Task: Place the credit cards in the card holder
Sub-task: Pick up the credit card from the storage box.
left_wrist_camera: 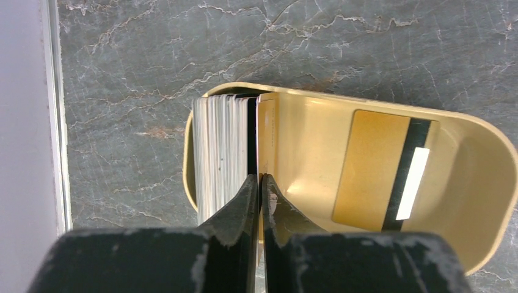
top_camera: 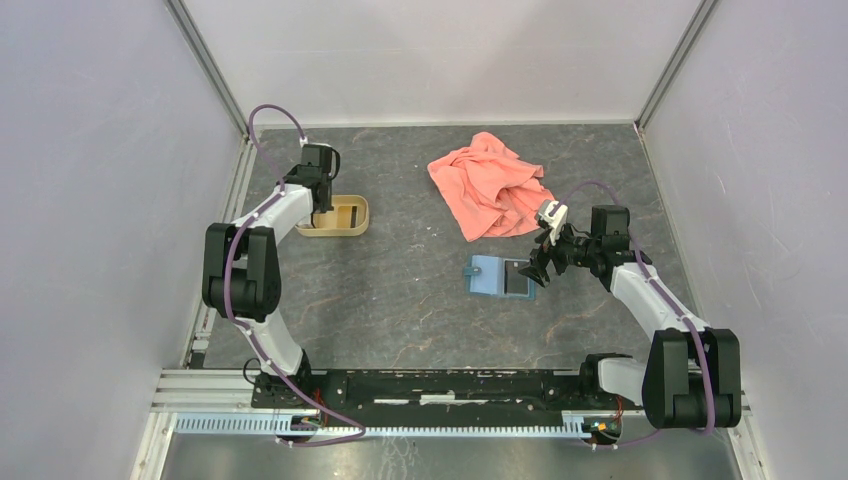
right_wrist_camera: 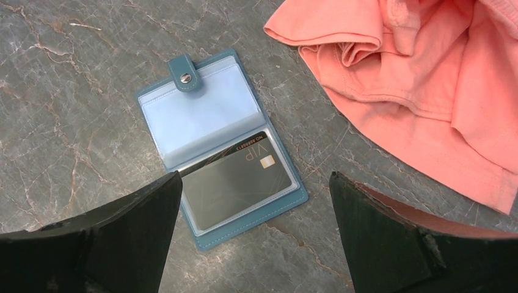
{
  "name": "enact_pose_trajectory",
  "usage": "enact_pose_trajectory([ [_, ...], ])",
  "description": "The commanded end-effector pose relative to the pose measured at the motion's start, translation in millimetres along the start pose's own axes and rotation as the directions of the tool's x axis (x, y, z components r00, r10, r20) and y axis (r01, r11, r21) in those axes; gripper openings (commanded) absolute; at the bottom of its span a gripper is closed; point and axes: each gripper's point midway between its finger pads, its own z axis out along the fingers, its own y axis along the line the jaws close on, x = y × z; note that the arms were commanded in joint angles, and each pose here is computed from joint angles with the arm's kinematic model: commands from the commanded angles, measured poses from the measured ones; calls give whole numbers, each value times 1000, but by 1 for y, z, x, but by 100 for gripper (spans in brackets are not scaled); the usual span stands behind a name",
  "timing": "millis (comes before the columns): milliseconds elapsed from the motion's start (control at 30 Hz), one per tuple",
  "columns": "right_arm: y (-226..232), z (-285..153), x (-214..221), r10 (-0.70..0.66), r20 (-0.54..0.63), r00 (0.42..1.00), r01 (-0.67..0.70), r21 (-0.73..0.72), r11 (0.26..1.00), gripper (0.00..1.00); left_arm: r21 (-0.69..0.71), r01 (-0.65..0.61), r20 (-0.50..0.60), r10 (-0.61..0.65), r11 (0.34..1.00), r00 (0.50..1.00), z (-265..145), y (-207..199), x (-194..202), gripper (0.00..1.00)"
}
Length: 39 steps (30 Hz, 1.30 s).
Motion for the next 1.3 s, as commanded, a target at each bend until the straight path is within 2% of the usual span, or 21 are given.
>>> enact_pose_trajectory([
  [0,-7,-2,-19,-45,36,998,45,0,999,98,-1,-14,66,14,1000,998,-16,8,-25,7],
  [233,-7,-2,-19,-45,37,998,45,2,999,98,21,-15,68,14,1000,998,-18,5,-26,3],
  [733,-6,-1,-17,-42,34,999,42,-5,999,98,-14,9,95,-8,1000,995,-28,16,-32,5],
  [1267,-4,-2,-21,-46,43,998,47,-13,999,98,4,32,21,-32,999,999,-3,18,-11,7],
])
